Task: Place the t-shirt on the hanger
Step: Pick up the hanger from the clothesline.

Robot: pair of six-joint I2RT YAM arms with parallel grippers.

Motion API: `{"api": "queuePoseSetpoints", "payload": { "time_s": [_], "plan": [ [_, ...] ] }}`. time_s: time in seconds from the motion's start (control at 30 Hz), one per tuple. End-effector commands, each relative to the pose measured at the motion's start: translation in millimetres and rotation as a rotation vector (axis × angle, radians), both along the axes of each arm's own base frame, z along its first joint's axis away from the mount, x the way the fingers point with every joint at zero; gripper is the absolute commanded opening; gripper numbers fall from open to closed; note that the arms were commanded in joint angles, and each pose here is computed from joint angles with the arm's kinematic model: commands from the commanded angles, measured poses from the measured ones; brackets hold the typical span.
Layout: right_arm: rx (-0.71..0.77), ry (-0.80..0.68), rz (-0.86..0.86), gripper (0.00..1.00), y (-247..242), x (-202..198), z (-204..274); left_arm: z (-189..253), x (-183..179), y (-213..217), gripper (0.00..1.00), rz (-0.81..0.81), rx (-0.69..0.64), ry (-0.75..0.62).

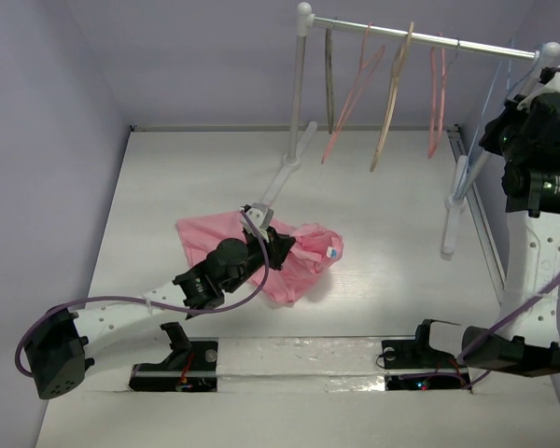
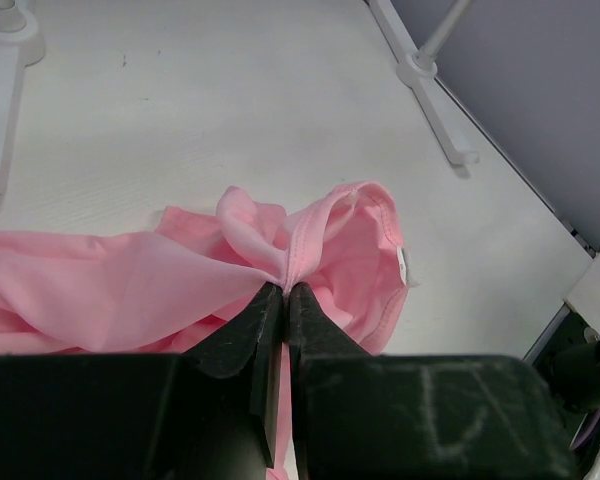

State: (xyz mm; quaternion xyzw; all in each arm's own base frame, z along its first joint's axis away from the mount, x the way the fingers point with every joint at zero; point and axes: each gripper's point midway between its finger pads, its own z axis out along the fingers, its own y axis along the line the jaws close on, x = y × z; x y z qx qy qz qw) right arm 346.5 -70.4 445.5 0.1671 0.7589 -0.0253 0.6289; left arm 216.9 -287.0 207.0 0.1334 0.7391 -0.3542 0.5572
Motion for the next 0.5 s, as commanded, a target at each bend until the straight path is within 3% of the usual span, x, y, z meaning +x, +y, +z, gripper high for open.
{"api": "queuePoseSetpoints", "payload": {
  "time_s": [0.0, 0.27, 0.47],
  "plan": [
    [0.037, -0.022, 0.029, 0.0, 7.7, -6.2, -12.5, 17.2, -1.0, 0.0, 0.0, -0.004, -0.053, -0.043],
    [0.129, 0.037, 0.097, 0.0, 32.5, -41.3, -64.8, 15.2, -0.2, -1.1, 0.0, -0.004, -0.048, -0.041],
    [0.283, 0.155, 0.168, 0.0, 65.9, -77.4, -131.7, 14.5, 2.5, -1.0, 0.0, 0.008, -0.041, -0.044]
  ]
}}
